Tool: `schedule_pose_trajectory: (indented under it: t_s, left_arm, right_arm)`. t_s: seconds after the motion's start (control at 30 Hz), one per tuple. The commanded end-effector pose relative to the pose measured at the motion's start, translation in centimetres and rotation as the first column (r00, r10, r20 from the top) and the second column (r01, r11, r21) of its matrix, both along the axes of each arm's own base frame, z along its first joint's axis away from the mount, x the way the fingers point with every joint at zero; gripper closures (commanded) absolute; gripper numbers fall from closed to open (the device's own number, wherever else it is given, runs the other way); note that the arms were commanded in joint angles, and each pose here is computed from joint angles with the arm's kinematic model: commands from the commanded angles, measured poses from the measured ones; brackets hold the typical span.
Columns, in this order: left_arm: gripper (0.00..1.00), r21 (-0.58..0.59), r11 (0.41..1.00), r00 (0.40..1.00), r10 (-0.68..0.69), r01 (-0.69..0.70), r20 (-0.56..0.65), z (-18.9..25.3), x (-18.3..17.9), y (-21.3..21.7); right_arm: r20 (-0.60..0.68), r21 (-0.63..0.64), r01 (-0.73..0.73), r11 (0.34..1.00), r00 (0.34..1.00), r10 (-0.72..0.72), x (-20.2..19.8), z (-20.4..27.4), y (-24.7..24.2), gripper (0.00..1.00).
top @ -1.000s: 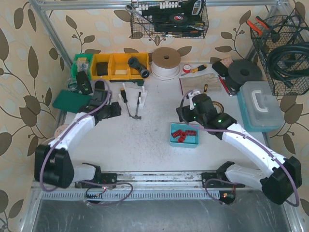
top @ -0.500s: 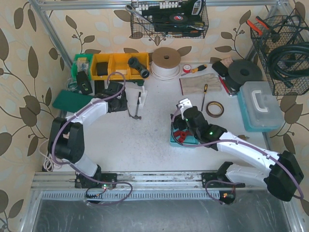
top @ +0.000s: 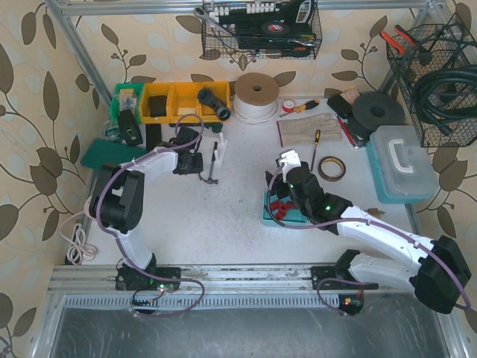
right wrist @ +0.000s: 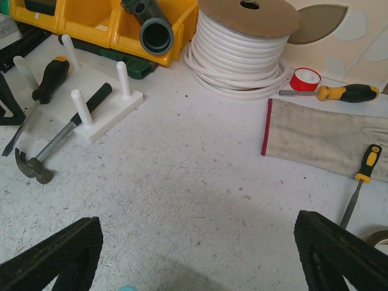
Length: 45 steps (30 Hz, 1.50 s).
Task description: Install the large spring
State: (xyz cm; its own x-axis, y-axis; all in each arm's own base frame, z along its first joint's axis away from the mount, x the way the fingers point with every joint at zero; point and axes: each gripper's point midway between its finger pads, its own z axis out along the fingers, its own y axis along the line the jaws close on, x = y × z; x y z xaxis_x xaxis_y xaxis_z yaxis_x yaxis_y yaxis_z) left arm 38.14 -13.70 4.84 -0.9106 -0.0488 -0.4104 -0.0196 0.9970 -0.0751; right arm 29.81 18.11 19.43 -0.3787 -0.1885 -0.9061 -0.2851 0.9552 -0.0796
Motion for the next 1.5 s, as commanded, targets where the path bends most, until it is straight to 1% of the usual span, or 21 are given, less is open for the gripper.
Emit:
schedule_pose_trajectory:
  t_s: [0.0, 0.2, 0.4, 0.67, 0.8, 1.13, 1.37, 1.47]
  left_arm:
    - [0.63, -0.06, 0.998, 0.998, 0.006, -0.002, 0.057, 1.7, 2.2, -1.7]
    - [0.65, -0.063, 0.998, 0.999, -0.015, 0.018, 0.043, 1.2, 3.0, -2.7]
    - [0.66, -0.026, 1.0, 1.0, 0.013, -0.014, -0.009, -0.5, 2.7, -2.1]
    - [0.69, -0.023, 1.0, 0.999, 0.015, -0.016, -0.038, -1.7, 2.6, -2.2]
    - [0.73, -0.021, 1.0, 0.999, 0.01, -0.01, -0.04, -1.7, 2.6, -2.2]
    - [0.99, -0.033, 0.999, 1.0, -0.02, 0.019, -0.02, -0.6, 2.2, -2.4]
    - [1.0, -0.043, 0.999, 1.0, -0.027, 0.028, 0.01, 0.7, 2.0, -2.3]
    - [1.0, -0.066, 0.996, 0.998, -0.058, 0.059, 0.027, 1.7, 1.7, -2.7]
  right_arm:
    - [0.015, -0.003, 0.011, 1.0, 1.0, -0.011, 0.1, 0.0, -0.1, 0.14]
    - [0.02, -0.002, 0.009, 1.0, 1.0, -0.009, 0.0, 0.1, -0.1, 0.14]
    - [0.022, -0.001, 0.014, 1.0, 1.0, -0.014, 0.0, 0.2, -0.2, 0.14]
    - [0.024, -0.005, 0.027, 1.0, 0.999, -0.027, 0.1, 0.2, -0.4, 0.14]
    - [0.017, -0.006, 0.028, 1.0, 0.999, -0.028, 0.2, 0.0, -0.3, 0.14]
    - [0.016, -0.013, 0.047, 0.999, 0.999, -0.047, 0.3, 0.0, -0.6, 0.15]
    - [0.025, -0.017, 0.061, 0.998, 0.998, -0.06, 0.3, 0.2, -1.0, 0.15]
    - [0.026, -0.018, 0.067, 0.998, 0.997, -0.067, 0.3, 0.2, -1.1, 0.15]
